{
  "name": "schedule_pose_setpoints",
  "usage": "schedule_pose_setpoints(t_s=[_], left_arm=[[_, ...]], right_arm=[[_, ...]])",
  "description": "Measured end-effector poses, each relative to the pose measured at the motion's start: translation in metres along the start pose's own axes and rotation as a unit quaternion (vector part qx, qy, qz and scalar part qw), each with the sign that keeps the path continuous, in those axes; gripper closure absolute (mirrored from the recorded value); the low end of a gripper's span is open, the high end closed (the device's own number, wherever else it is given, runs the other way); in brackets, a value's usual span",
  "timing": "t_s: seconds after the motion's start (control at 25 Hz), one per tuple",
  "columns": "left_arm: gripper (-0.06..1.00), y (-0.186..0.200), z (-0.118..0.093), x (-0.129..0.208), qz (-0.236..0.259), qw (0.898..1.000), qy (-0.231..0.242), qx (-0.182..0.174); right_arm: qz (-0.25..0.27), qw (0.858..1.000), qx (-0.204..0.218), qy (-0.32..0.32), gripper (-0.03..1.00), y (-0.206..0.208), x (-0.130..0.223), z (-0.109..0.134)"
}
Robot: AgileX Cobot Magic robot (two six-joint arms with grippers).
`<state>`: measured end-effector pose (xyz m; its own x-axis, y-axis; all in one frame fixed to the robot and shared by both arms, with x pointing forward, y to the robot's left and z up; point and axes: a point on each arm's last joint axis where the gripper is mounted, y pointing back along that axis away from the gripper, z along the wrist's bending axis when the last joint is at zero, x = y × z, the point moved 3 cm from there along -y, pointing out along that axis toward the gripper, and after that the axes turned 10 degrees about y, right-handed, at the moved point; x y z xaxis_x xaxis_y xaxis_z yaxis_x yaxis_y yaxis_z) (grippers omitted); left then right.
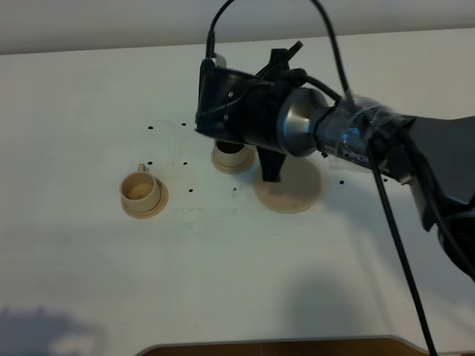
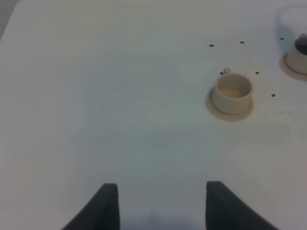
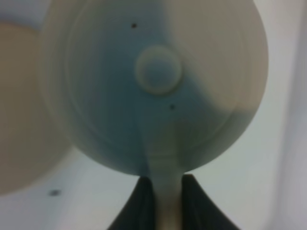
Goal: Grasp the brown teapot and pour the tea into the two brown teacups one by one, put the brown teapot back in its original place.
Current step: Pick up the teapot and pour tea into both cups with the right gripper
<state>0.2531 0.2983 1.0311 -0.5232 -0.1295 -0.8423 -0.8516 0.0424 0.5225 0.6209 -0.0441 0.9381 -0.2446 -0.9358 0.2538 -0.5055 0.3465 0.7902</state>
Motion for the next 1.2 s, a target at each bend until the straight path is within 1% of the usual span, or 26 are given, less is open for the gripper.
schedule_pose_setpoints(t_s=[0.08, 0.2, 0.4, 0.48, 0.6, 0.8, 1.04, 1.2], left_arm=[[0.49, 0.000, 0.000, 0.000, 0.000, 1.000, 0.000, 0.000], [0.49, 0.000, 0.000, 0.000, 0.000, 1.000, 0.000, 0.000], [0.49, 0.000, 0.000, 0.000, 0.000, 1.000, 0.000, 0.000], [0.49, 0.000, 0.000, 0.000, 0.000, 1.000, 0.000, 0.000], [0.49, 0.000, 0.000, 0.000, 0.000, 1.000, 0.000, 0.000], [0.49, 0.000, 0.000, 0.000, 0.000, 1.000, 0.000, 0.000], [0.49, 0.000, 0.000, 0.000, 0.000, 1.000, 0.000, 0.000], [0.49, 0.000, 0.000, 0.000, 0.000, 1.000, 0.000, 0.000]], right_arm=[[-0.011, 0.998, -0.032, -0.044, 0.85, 0.005, 0.002, 0.003], [-0.025, 0.993, -0.070, -0.093, 0.85, 0.011, 0.006, 0.005], [-0.045, 0.980, -0.121, -0.149, 0.85, 0.017, 0.012, 0.004], [-0.060, 0.974, -0.138, -0.169, 0.85, 0.019, 0.012, 0.003], [-0.079, 0.967, -0.148, -0.189, 0.85, 0.022, 0.008, 0.002], [-0.092, 0.962, -0.162, -0.200, 0.85, 0.022, 0.006, 0.007], [-0.114, 0.956, -0.169, -0.211, 0.85, 0.012, 0.015, 0.034], [-0.119, 0.954, -0.173, -0.213, 0.85, 0.005, 0.016, 0.045]])
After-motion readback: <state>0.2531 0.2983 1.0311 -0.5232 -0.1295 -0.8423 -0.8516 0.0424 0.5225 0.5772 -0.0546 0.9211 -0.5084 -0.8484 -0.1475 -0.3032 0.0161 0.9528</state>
